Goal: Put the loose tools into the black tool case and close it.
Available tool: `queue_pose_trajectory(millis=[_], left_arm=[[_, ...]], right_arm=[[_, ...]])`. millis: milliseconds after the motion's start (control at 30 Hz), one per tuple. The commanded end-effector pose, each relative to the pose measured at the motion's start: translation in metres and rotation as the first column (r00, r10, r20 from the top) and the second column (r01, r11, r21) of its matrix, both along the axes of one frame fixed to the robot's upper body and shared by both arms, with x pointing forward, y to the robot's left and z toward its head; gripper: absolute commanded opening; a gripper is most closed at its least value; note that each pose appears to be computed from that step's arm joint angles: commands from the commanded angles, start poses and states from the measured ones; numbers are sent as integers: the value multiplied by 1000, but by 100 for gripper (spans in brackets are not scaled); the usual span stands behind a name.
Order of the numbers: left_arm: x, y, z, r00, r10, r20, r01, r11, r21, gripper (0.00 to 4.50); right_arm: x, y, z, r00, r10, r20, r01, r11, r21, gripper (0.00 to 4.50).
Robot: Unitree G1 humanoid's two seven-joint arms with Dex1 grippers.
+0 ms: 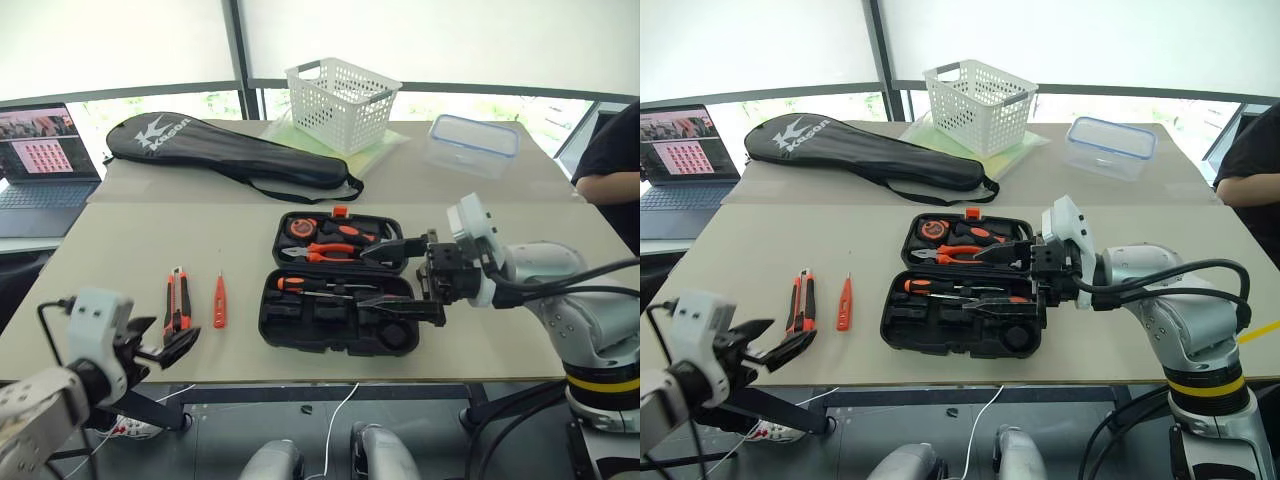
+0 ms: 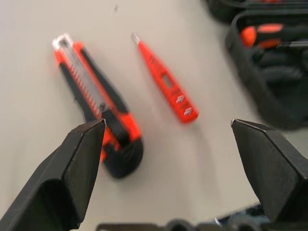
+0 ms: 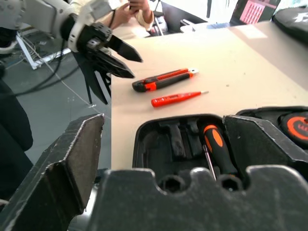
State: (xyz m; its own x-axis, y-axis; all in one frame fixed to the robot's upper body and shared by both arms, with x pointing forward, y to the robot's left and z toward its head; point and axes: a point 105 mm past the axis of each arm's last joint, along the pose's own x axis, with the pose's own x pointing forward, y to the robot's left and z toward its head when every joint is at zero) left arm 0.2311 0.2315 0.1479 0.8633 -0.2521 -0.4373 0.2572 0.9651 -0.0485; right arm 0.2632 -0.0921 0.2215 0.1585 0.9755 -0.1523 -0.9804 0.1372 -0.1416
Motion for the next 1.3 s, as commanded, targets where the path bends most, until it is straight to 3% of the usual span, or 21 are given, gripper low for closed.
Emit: queue_pose_trajectory(millis=[33, 200, 533, 633, 900, 967, 1033, 1167, 1233, 1300], left_arm=[[20, 1, -6, 994, 93, -62, -91, 996, 25, 450], [51, -13, -6, 989, 117, -85, -118, 993, 2, 450], [67, -26, -33, 961, 163, -225, -161, 987, 24, 450], [65, -30, -45, 949, 156, -275, -156, 988, 23, 383], [67, -25, -65, 906, 176, -385, -183, 983, 18, 92], [70, -21, -63, 905, 183, -384, -191, 981, 18, 44], [75, -15, -53, 913, 182, -364, -189, 982, 17, 41], [83, -11, -17, 963, 41, -266, -37, 999, 22, 41], [87, -21, 14, 976, -184, -116, 191, 981, 47, 41], [85, -31, 38, 905, -424, -11, 423, 900, 109, 41]], right_arm=[[0, 5, 13, 997, -14, 80, 12, 1000, 27, 446], [-2, 10, 13, 995, -16, 96, 12, 999, 38, 446], [-6, 13, 13, 992, -47, 120, 40, 997, 60, 446], [-7, 14, 13, 990, -52, 129, 44, 997, 62, 450], [-11, 17, 15, 991, -32, 133, 23, 997, 67, 450], [-12, 15, 15, 991, -32, 130, 24, 998, 65, 450], [-12, 11, 12, 993, -35, 108, 29, 998, 54, 450], [-19, 0, 0, 1000, -22, -14, 22, 1000, -4, 450], [-34, -6, -5, 998, 25, -49, -27, 999, -40, 450], [-41, -10, -9, 998, 25, -56, -28, 997, -66, 450]])
